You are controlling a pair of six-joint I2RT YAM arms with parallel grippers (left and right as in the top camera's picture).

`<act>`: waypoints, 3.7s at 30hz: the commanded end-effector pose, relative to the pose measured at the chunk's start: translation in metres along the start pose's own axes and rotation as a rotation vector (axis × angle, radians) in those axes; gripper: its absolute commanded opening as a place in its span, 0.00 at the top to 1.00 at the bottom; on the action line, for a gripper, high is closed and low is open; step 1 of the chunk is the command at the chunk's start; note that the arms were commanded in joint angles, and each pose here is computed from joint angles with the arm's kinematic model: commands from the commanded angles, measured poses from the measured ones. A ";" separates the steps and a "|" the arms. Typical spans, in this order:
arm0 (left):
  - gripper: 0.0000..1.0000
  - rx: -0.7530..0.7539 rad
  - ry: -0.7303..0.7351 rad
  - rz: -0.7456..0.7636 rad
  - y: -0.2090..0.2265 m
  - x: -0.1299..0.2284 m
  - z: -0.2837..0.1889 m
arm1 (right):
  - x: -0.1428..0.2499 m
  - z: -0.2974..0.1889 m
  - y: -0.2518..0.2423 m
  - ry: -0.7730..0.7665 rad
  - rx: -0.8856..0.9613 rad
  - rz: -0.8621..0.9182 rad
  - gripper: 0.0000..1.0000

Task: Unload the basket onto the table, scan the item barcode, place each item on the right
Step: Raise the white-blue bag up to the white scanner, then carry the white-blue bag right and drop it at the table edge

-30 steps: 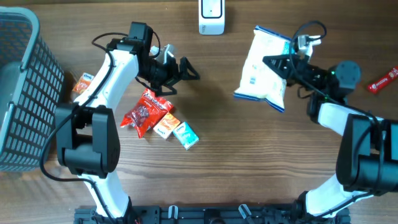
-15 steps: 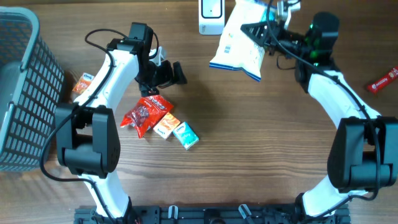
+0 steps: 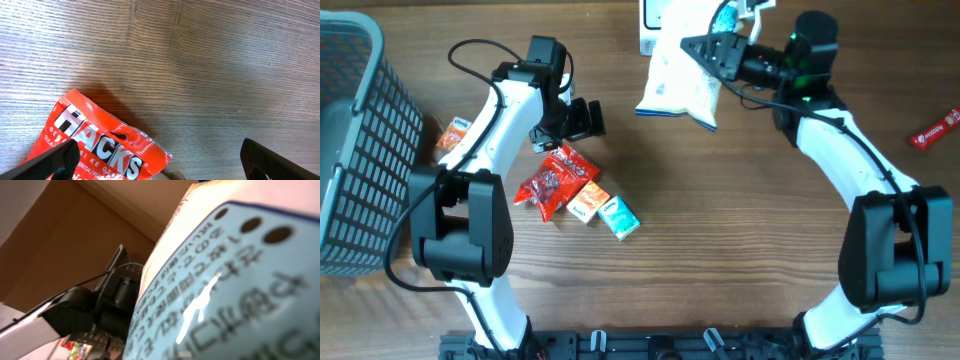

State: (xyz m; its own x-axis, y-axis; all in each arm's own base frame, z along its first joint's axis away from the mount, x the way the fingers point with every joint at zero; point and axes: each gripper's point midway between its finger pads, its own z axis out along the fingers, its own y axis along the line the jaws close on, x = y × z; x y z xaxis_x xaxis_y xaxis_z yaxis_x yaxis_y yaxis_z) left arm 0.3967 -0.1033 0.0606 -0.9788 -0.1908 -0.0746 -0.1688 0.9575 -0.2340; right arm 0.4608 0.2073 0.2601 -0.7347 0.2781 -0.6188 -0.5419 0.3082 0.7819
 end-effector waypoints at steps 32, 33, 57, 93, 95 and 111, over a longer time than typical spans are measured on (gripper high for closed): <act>0.00 -0.011 -0.022 0.007 0.003 -0.003 -0.005 | -0.061 0.101 -0.099 0.202 1.445 -1.990 0.95; 0.00 -0.011 -0.022 0.007 0.003 -0.003 -0.005 | -0.054 0.105 -0.108 0.240 1.449 -2.050 0.95; 0.00 -0.011 -0.022 0.007 0.003 -0.003 -0.005 | -0.054 0.089 -0.150 0.287 1.431 -1.959 0.96; 0.00 -0.011 -0.022 0.007 0.003 -0.003 -0.005 | -0.123 -0.313 -0.189 -0.495 1.251 0.233 0.96; 0.00 -0.011 -0.022 0.007 0.003 -0.003 -0.005 | -0.111 -0.347 -0.195 -0.551 1.217 0.375 0.95; 0.00 -0.011 -0.022 0.007 0.003 -0.003 -0.005 | -0.066 -0.487 -0.236 -0.686 1.204 0.459 0.96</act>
State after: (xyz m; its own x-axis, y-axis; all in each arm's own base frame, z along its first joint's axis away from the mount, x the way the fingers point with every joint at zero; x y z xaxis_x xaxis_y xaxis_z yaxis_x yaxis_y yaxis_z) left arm 0.3975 -0.0988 0.0592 -0.9785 -0.1885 -0.0837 -0.1671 0.9625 -0.2138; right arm 0.4229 -0.3372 0.1524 -0.1548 0.8451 -0.5117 0.7009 0.4590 0.5459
